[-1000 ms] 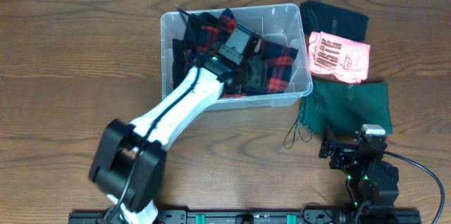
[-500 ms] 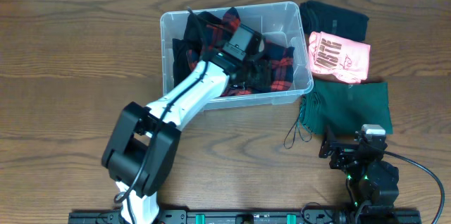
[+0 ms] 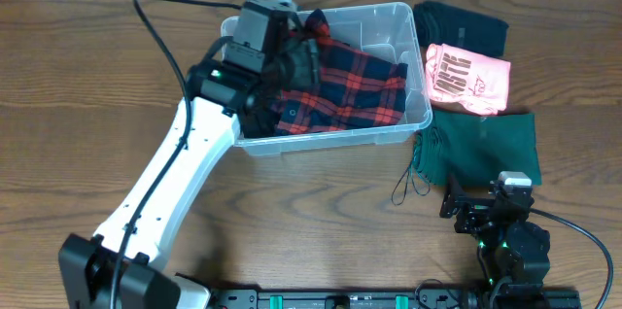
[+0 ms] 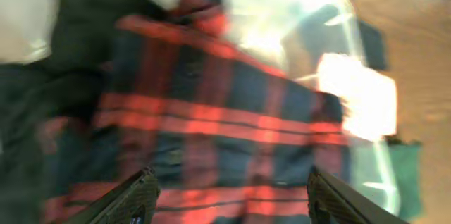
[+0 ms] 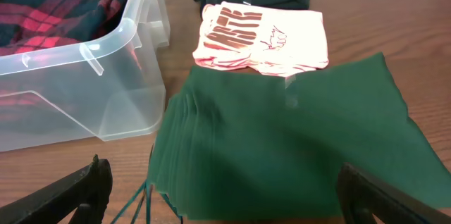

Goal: Pack container

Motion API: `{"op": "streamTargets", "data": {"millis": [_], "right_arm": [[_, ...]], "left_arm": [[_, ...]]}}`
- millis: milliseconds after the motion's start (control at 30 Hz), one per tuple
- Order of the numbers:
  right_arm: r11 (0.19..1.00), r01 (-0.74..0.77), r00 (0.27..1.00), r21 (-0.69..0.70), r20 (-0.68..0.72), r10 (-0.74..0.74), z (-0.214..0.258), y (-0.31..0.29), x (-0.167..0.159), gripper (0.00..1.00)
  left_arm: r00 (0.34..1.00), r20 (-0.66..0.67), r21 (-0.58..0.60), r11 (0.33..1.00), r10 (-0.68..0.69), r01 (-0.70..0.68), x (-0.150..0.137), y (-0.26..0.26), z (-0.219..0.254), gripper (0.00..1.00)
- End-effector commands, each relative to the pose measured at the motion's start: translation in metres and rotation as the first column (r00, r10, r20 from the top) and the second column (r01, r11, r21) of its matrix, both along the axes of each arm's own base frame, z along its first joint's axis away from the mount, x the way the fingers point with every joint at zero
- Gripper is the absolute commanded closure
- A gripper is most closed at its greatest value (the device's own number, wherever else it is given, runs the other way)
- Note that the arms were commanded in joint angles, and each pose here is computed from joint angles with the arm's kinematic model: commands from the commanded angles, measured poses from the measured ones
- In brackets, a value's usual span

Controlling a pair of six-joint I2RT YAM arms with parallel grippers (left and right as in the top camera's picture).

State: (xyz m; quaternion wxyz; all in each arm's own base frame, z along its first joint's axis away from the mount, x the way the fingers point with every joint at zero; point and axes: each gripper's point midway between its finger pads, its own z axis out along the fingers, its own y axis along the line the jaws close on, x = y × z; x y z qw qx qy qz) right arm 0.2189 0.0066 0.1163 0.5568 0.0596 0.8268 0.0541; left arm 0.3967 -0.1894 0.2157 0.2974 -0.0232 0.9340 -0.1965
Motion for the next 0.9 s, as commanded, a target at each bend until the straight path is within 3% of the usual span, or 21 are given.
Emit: {"op": "streamTargets", "data": {"millis": [0, 267, 400, 633, 867], "right_arm": [[1.0, -0.003, 1.0, 0.009, -0.003, 0.003, -0.001, 0.001, 0.0, 0.01], [1.0, -0.003, 1.0, 0.009, -0.003, 0.003, -0.001, 0.001, 0.0, 0.01], [1.0, -0.003, 1.0, 0.009, -0.003, 0.003, -0.001, 0.001, 0.0, 0.01], [1.0, -0.003, 1.0, 0.009, -0.003, 0.003, -0.001, 0.001, 0.0, 0.01], [1.0, -0.003, 1.0, 0.009, -0.003, 0.003, -0.001, 0.001, 0.0, 0.01]], "left_arm": [[0.989, -0.146, 0.133, 0.991, 0.039, -0.02, -0.006, 0.018, -0.069, 0.32], [0.916, -0.398, 0.186, 0.982, 0.05, 0.028, -0.024, 0.016, -0.174, 0.31], [0.898, -0.439, 0.157, 0.987, 0.031, 0.043, -0.029, 0.01, -0.185, 0.32], [0.954, -0.297, 0.089, 0.996, 0.043, -0.017, -0.008, 0.012, -0.108, 0.32], [0.989, 0.038, 0.001, 0.989, 0.146, -0.146, -0.01, 0.062, 0.034, 0.26]]}}
